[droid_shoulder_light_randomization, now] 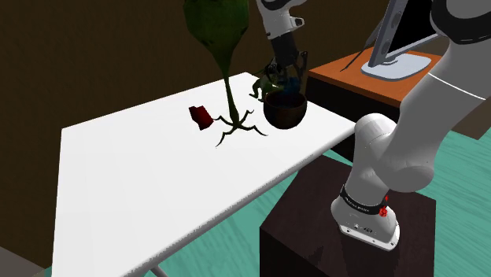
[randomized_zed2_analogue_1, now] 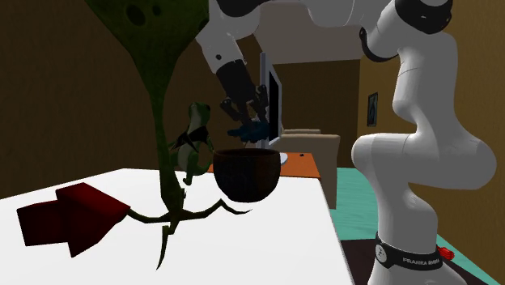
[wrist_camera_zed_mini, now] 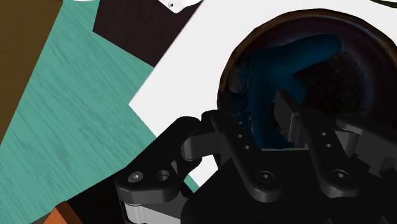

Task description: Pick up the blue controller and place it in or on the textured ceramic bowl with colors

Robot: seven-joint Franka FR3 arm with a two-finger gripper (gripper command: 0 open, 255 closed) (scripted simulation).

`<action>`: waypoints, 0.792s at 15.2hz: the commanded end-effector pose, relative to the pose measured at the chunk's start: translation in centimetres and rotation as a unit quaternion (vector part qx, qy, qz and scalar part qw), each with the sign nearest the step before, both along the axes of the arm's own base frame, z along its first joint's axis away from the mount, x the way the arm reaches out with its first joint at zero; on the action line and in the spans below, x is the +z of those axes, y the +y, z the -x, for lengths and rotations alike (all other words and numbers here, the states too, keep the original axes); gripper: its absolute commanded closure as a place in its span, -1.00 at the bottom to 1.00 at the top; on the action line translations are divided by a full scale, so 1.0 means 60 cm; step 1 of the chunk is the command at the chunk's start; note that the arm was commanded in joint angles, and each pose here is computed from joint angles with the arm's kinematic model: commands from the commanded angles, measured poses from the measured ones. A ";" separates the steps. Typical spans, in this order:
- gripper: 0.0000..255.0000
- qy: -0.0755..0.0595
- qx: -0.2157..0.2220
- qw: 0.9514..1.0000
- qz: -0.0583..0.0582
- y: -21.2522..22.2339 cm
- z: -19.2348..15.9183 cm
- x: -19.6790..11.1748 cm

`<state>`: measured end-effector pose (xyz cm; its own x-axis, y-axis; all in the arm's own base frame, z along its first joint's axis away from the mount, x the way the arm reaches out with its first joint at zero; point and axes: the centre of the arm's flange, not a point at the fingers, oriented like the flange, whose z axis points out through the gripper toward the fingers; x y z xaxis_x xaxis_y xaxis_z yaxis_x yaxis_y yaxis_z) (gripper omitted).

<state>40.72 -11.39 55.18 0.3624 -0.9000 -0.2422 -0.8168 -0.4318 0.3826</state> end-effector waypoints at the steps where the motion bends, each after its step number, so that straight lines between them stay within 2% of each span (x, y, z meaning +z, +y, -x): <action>1: 1.00 0.000 0.000 1.000 0.000 0.000 0.001 0.018; 6: 1.00 0.000 0.000 1.000 0.000 0.013 -0.006 0.065; 12: 1.00 0.000 0.000 1.000 0.000 0.013 -0.006 0.012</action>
